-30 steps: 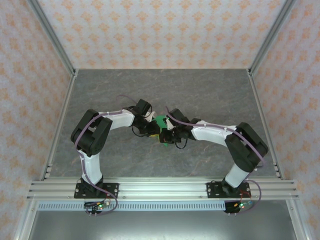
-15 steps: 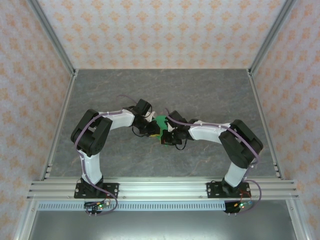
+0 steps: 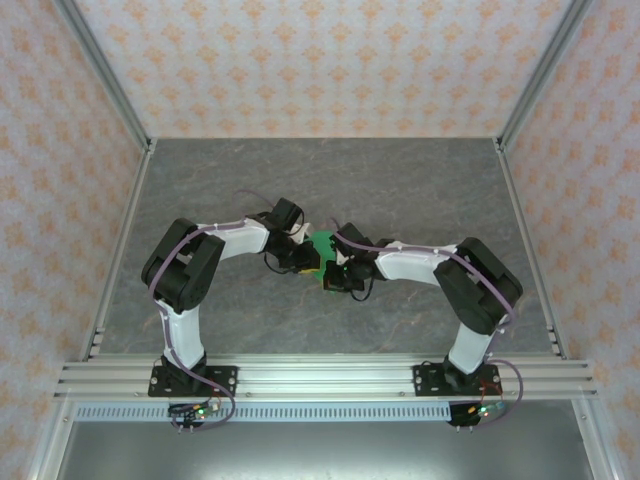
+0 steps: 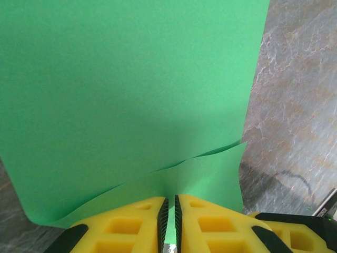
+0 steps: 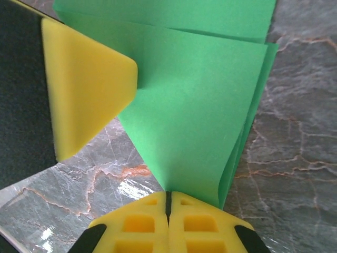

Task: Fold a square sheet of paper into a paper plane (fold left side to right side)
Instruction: Third fold the triangle at the center of the table.

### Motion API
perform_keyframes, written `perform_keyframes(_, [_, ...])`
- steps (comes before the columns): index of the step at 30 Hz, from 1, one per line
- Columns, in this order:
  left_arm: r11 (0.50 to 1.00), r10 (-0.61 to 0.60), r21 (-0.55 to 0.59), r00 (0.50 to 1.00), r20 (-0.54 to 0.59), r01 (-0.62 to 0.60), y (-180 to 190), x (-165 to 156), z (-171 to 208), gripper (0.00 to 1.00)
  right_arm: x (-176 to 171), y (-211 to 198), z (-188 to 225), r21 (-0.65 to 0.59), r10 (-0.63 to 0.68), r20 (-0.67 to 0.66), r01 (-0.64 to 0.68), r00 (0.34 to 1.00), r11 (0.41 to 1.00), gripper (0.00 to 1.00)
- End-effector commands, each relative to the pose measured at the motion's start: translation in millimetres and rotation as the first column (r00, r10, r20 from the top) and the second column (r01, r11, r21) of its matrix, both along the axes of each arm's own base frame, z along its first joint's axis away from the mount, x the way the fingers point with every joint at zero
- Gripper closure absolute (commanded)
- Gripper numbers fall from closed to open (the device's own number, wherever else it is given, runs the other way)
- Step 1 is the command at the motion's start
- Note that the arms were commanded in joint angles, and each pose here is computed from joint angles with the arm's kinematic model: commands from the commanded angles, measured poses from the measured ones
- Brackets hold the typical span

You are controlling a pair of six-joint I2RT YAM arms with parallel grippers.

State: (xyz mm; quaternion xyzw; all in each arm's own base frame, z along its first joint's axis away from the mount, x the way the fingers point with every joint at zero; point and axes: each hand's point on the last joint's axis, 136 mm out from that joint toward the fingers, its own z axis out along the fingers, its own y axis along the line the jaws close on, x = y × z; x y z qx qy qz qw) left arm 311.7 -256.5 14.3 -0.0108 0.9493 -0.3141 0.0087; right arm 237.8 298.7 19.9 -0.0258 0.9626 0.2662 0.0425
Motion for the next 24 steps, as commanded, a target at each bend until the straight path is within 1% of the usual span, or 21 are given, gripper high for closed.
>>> perform_keyframes(1, [0.991, -0.002, 0.13, 0.998, -0.063, 0.01, 19.6, -16.4, -31.8, 0.82, -9.5, -27.9, -21.7, -0.088, -0.078, -0.06, 0.073, 0.995, 0.993, 0.97])
perform_keyframes(5, [0.991, -0.004, 0.13, 0.998, -0.058, 0.011, 18.9, -15.0, -30.2, 0.82, -14.3, -35.6, -30.1, -0.059, -0.121, -0.106, 0.115, 0.987, 0.992, 0.98])
perform_keyframes(9, [0.995, 0.0, 0.103, 1.0, -0.03, 0.003, 13.1, -7.3, -19.0, 0.82, -21.6, -46.0, -41.5, -0.087, -0.134, -0.145, 0.122, 0.98, 0.989, 0.99])
perform_keyframes(12, [0.998, 0.007, 0.07, 1.0, 0.007, -0.007, 7.8, 1.8, -2.4, 0.81, -25.6, -49.3, -47.6, -0.108, -0.128, -0.161, 0.112, 0.979, 0.988, 1.0])
perform_keyframes(13, [0.999, 0.008, 0.05, 0.999, 0.043, -0.01, 4.6, 5.8, 13.2, 0.81, -26.4, -49.5, -48.8, -0.111, -0.126, -0.163, 0.109, 0.978, 0.988, 1.0])
perform_keyframes(16, [1.0, 0.012, 0.021, 0.996, 0.091, -0.014, 1.7, 10.8, 36.1, 0.8, -27.2, -51.6, -51.7, -0.123, -0.127, -0.168, 0.107, 0.978, 0.987, 1.0])
perform_keyframes(20, [1.0, 0.011, -0.003, 0.994, 0.112, -0.01, 3.0, 4.5, 52.8, 0.81, -26.7, -52.9, -52.1, -0.132, -0.121, -0.161, 0.1, 0.98, 0.986, 1.0])
perform_keyframes(24, [0.999, 0.009, -0.037, 0.996, 0.092, -0.006, 2.7, -8.6, 51.6, 0.84, -25.0, -53.2, -51.6, -0.138, -0.115, -0.153, 0.094, 0.982, 0.986, 1.0])
